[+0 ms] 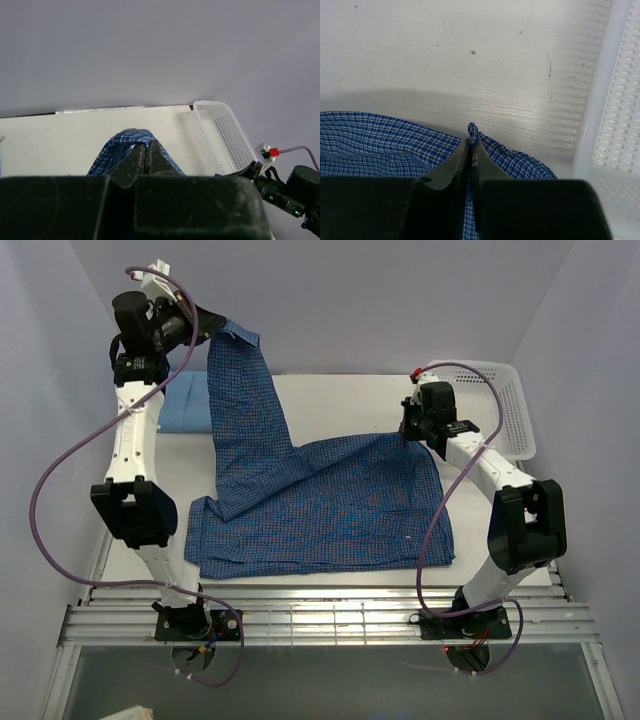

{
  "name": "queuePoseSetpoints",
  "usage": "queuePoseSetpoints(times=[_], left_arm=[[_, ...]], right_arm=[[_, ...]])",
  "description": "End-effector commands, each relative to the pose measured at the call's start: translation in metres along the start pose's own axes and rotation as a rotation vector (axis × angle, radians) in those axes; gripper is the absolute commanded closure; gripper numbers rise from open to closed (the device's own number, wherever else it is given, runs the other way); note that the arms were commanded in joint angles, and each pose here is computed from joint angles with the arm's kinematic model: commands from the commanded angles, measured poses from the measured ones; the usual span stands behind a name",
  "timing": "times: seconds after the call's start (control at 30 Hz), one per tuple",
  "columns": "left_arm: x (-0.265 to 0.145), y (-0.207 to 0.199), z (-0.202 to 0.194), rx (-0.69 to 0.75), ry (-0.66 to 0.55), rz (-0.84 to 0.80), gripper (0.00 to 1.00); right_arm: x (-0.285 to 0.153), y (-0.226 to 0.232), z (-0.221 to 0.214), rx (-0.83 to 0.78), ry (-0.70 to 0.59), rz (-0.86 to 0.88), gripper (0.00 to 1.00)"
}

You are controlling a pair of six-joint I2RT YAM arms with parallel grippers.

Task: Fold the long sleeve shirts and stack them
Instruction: Fold the shirt

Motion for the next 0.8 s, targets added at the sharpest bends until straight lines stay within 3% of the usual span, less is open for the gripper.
queuePoseSetpoints(times=[0.0,0.4,0.63,0.7,0.73,0.77], left_arm=[[0.008,-0.003,0.019,0.044,0.044,-0.114,1.00],[0.045,-0.002,0.038,0.085,0.025,-0.362,1.00],[0.038,-0.010,0.033,0.066,0.082,-0.431,1.00],[0.034,0.005,0.010,-0.003,0.150,-0.401,1.00],[0.015,-0.015,0.013,0.028,0.131,-0.423,1.00],[0.014,0.008,-0.013,-0.046,0.174,-0.367,1.00]], right_arm=[[0.001,-0.004,0.019,-0.013,-0.078,-0.008,0.92],[0.007,-0.009,0.038,0.013,-0.132,-0.064,0.92],[0.010,-0.006,0.034,0.010,-0.121,-0.033,0.92],[0.009,-0.005,0.030,0.009,-0.117,-0.019,0.92],[0.009,-0.004,0.024,0.009,-0.107,-0.015,0.92],[0.006,-0.004,0.024,0.009,-0.111,-0.012,0.92]])
Point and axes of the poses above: each gripper's point midway between its finger pads, its own x axis out along the fingers, its own y axis along the line the jaws close on, z = x × y, the point moved 9 cm from there along -x, back along the fingers, and after that the axes turned 12 degrees about -x, right-handed, at the moved point
